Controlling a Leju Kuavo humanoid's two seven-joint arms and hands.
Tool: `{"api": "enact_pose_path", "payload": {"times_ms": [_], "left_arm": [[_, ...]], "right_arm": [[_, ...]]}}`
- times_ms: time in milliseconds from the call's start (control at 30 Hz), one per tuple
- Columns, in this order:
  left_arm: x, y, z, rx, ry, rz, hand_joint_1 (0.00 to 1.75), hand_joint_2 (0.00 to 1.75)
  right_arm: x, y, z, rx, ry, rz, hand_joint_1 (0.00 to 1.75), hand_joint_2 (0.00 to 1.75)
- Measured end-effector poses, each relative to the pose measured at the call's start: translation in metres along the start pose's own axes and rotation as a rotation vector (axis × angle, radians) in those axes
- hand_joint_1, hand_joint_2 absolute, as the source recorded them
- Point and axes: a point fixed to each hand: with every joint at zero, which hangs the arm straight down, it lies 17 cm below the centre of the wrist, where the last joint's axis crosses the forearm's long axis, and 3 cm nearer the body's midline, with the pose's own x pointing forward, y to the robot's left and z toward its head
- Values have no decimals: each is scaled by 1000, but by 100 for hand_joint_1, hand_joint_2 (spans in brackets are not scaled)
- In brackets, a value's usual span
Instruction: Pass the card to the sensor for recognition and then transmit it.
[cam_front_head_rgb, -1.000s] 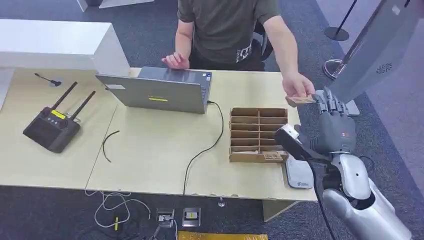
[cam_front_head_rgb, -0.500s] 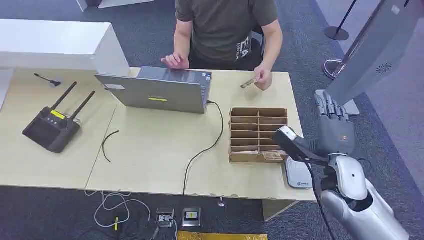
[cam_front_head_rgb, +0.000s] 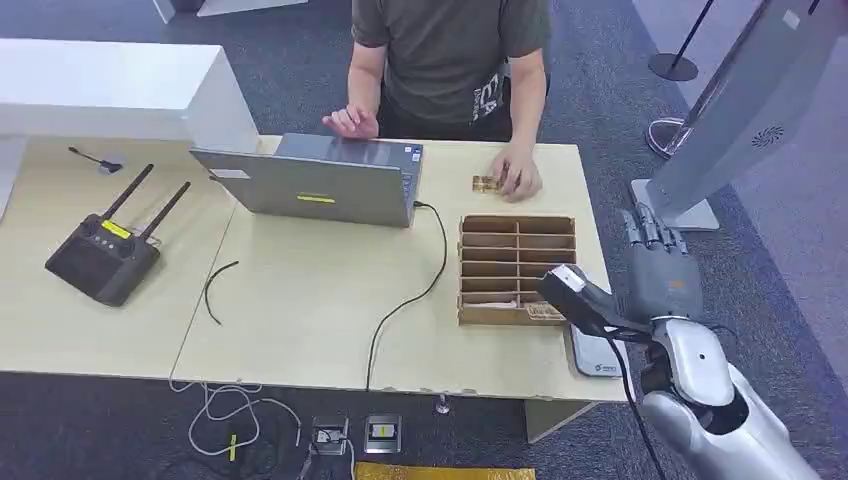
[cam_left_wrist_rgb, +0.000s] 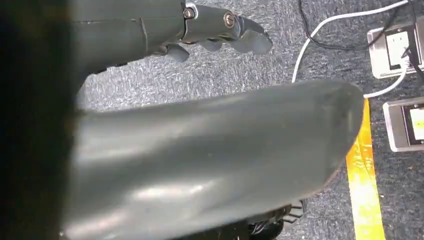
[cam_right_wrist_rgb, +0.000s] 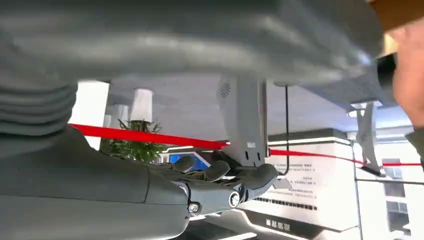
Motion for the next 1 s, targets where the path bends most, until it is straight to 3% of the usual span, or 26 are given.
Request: {"api": "enact_pose_path", "payload": {"times_ms": [367, 633, 1000], "left_arm": [[-14, 3, 1, 11, 32, 38, 0, 0], [-17, 4, 0, 13, 38, 40, 0, 0], [-19, 6, -1, 9, 53, 52, 0, 0]], "right_arm": [[-5, 6, 31, 42, 0, 57, 0, 175], [0, 7, 52, 4, -49, 156, 0, 175], [20, 10, 68, -51, -106, 99, 0, 175]]}}
